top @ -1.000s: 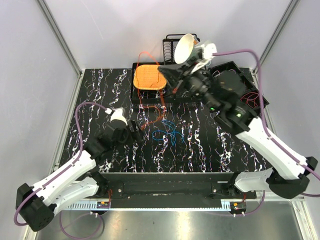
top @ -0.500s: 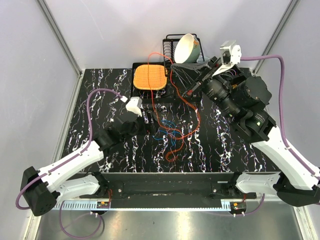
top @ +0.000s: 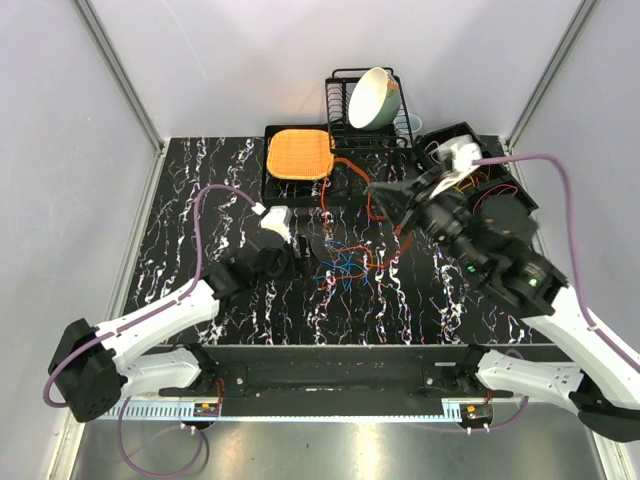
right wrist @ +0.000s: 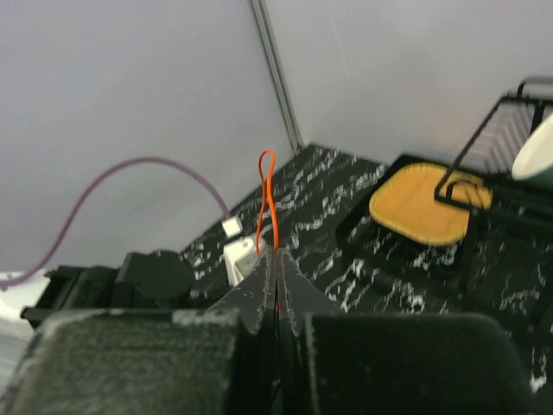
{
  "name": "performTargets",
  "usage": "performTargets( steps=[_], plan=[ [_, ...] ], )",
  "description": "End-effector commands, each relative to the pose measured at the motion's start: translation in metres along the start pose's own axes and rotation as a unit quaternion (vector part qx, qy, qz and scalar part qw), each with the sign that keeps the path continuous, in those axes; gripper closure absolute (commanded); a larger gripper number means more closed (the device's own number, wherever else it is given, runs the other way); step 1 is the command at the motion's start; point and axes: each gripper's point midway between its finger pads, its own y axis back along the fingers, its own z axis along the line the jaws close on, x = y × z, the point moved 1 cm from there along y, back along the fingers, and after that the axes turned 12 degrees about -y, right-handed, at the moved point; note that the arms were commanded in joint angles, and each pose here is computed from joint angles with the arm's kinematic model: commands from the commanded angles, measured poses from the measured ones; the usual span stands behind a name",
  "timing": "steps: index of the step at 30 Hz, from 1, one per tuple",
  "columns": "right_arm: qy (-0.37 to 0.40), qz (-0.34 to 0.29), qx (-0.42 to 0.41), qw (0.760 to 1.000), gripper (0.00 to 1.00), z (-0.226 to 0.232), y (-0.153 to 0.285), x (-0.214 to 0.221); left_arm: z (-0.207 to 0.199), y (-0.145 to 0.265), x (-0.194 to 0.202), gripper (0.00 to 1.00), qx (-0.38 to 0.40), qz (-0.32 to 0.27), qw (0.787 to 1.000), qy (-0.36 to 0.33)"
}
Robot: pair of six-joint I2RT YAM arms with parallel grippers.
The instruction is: Untangle the cables
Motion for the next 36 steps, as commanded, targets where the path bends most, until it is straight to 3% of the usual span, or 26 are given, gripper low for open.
performTargets(
  steps=[1, 7, 18, 24, 36],
  plan=[
    [-0.029, 0.086, 0.053, 0.994, 1.0, -0.032, -0.009, 0.072, -0.015, -0.007, -0.022, 0.18, 0.022, -0.033, 0.999, 0.003],
    [-0.041, 0.14, 0.086, 0.985, 1.0, -0.057, -0.024, 0.135, -0.015, -0.011, -0.017, 0.19, 0.023, -0.022, 1.0, 0.001],
    [-0.018, 0.154, 0.095, 0.983, 1.0, -0.07, -0.048, 0.161, -0.001, -0.003, 0.002, 0.2, 0.005, -0.017, 1.0, 0.008],
    [0.002, 0.17, 0.15, 0.974, 1.0, -0.101, -0.031, 0.189, 0.005, -0.001, 0.006, 0.21, -0.006, -0.013, 1.0, -0.001],
    [-0.011, 0.297, 0.207, 0.932, 1.0, -0.143, -0.009, 0.291, 0.005, -0.007, 0.012, 0.23, -0.008, 0.0, 1.0, -0.006]
  ],
)
